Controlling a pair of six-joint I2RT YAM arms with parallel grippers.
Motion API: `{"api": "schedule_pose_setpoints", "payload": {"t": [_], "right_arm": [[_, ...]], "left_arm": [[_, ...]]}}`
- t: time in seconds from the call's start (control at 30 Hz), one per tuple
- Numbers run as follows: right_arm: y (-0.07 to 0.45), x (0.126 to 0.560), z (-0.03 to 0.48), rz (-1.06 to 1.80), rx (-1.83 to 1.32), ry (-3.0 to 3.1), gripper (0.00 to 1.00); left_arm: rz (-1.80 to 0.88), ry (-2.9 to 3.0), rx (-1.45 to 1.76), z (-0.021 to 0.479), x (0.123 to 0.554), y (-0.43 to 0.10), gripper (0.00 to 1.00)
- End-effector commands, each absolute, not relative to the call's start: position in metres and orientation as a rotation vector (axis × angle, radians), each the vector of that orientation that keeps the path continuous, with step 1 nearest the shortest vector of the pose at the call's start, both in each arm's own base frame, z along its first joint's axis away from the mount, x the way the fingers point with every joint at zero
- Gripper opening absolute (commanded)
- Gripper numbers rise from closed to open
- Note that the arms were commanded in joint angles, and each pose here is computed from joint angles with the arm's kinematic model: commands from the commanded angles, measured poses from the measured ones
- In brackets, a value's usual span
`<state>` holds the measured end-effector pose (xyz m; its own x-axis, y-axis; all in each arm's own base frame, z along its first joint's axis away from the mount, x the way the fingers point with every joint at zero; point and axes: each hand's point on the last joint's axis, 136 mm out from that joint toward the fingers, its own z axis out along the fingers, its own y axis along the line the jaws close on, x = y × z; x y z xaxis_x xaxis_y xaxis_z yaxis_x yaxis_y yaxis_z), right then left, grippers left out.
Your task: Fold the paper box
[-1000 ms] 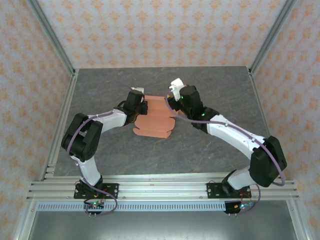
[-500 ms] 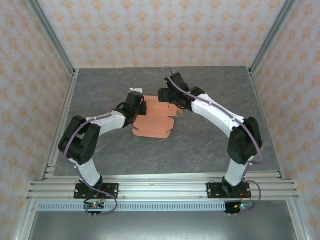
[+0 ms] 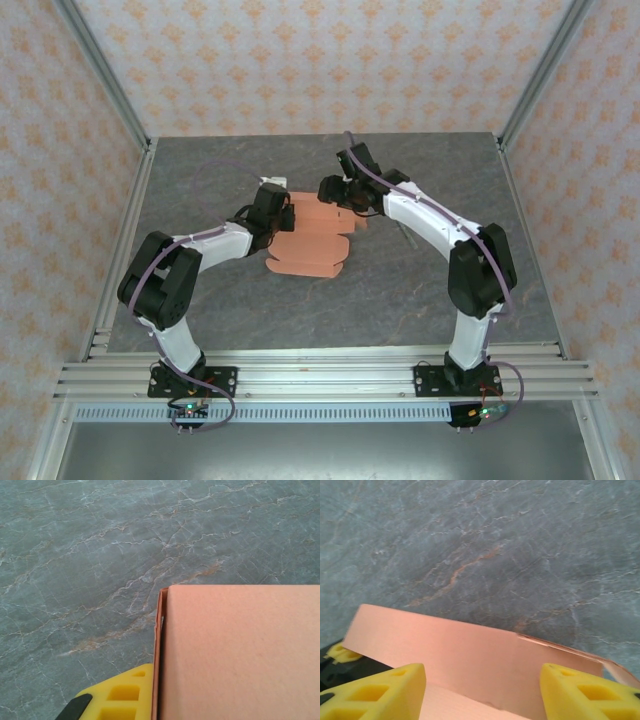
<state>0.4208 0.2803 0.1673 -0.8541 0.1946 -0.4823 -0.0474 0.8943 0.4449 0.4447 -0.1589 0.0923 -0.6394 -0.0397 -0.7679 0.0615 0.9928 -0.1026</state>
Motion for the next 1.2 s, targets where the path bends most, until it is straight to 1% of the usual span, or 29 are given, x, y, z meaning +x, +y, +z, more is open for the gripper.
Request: {"api": "schedule_pose_setpoints", "payload": {"t": [0.0, 0.37, 0.53, 0.7, 0.83, 0.9, 0.97, 1.03, 1.1, 1.17], "right_arm": [[0.290, 0.424, 0.152, 0.699, 0.180, 2.547, 0.58], [0.292, 0.429, 0.141, 0.776, 0.337, 2.513, 0.40], [0.287, 0.434, 0.147, 0.811, 0.430, 2.437, 0.36], [0.284, 0.439, 0.153, 0.843, 0.504, 2.376, 0.26], [0.282, 0.440, 0.152, 0.849, 0.530, 2.369, 0.23], [0.279, 0.439, 0.154, 0.841, 0.529, 2.366, 0.23], [0.275, 0.437, 0.156, 0.819, 0.518, 2.363, 0.27], [0.265, 0.433, 0.161, 0.746, 0.479, 2.372, 0.41], [0.254, 0.425, 0.164, 0.676, 0.439, 2.383, 0.49], [0.242, 0.415, 0.166, 0.615, 0.402, 2.390, 0.56]], "left_arm": [[-0.144, 2.224, -0.010, 0.106, 0.444, -0.159, 0.05], [-0.149, 2.224, -0.008, 0.105, 0.443, -0.162, 0.05], [-0.152, 2.227, -0.008, 0.103, 0.443, -0.163, 0.05], [-0.152, 2.232, -0.009, 0.101, 0.442, -0.163, 0.05], [-0.145, 2.235, -0.009, 0.100, 0.442, -0.163, 0.05], [-0.141, 2.236, -0.009, 0.100, 0.442, -0.162, 0.05], [-0.137, 2.236, -0.011, 0.099, 0.442, -0.161, 0.05], [-0.132, 2.235, -0.019, 0.100, 0.442, -0.160, 0.05], [-0.128, 2.237, -0.024, 0.101, 0.442, -0.159, 0.05], [-0.122, 2.237, -0.030, 0.102, 0.441, -0.158, 0.05]]}}
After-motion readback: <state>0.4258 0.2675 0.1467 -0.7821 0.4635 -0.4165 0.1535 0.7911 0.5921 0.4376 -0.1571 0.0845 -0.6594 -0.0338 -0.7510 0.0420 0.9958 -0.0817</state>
